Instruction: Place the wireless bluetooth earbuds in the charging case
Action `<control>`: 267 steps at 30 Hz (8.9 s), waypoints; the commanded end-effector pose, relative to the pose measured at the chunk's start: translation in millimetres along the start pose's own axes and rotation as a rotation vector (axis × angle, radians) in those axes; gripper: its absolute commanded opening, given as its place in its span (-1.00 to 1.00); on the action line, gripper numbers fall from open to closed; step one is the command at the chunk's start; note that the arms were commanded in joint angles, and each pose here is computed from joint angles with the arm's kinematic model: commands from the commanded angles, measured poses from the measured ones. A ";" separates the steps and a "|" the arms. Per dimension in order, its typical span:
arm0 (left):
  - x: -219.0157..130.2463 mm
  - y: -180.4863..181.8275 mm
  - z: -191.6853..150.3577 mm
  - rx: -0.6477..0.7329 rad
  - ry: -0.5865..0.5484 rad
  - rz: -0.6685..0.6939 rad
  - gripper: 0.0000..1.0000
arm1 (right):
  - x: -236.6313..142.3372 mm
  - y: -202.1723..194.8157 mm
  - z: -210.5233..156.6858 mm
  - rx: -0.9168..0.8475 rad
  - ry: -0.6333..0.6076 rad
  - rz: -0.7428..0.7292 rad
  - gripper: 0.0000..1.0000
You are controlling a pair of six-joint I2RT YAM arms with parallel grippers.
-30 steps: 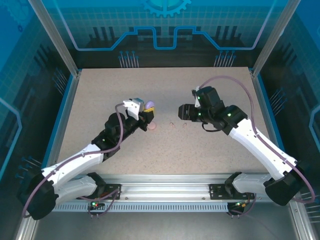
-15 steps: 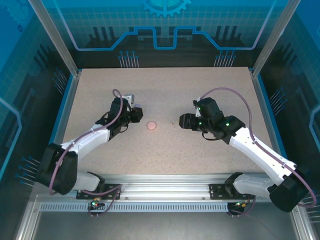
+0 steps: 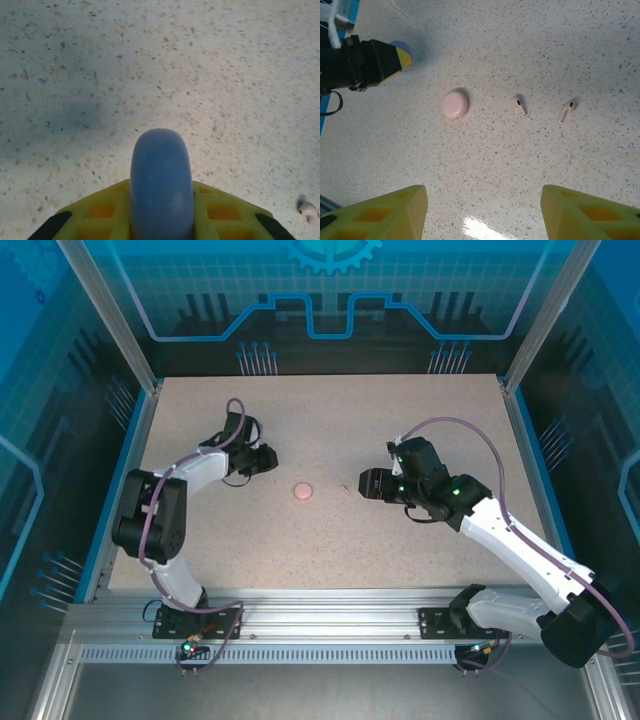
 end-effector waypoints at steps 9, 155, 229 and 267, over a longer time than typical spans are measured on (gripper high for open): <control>22.1 25.2 -0.6 -0.038 0.160 -0.010 -0.97 | 0.1 11.0 14.4 -0.023 -0.014 0.030 0.24; -189.4 -10.7 -11.8 -0.236 -0.484 -0.165 0.97 | 240.9 81.2 -45.2 -0.301 0.394 -0.522 -0.08; -43.8 -54.2 -73.9 -0.224 -0.416 -0.295 0.97 | 248.4 45.8 46.3 0.421 0.352 -0.333 -0.09; -4.1 -72.8 -66.8 -0.208 -0.462 -0.450 0.27 | 215.5 90.6 31.3 0.723 0.327 -0.291 -0.09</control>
Point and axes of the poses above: each hand's point on the last joint's axis, 136 mm out from that joint toward the fingers, its own x axis out along the fingers, its own y axis along the line the jaws close on, z = x × y, the point moved 8 cm from there along -x, back along the fingers, and after that the axes turned 12 degrees about x, right-handed, at the moved point
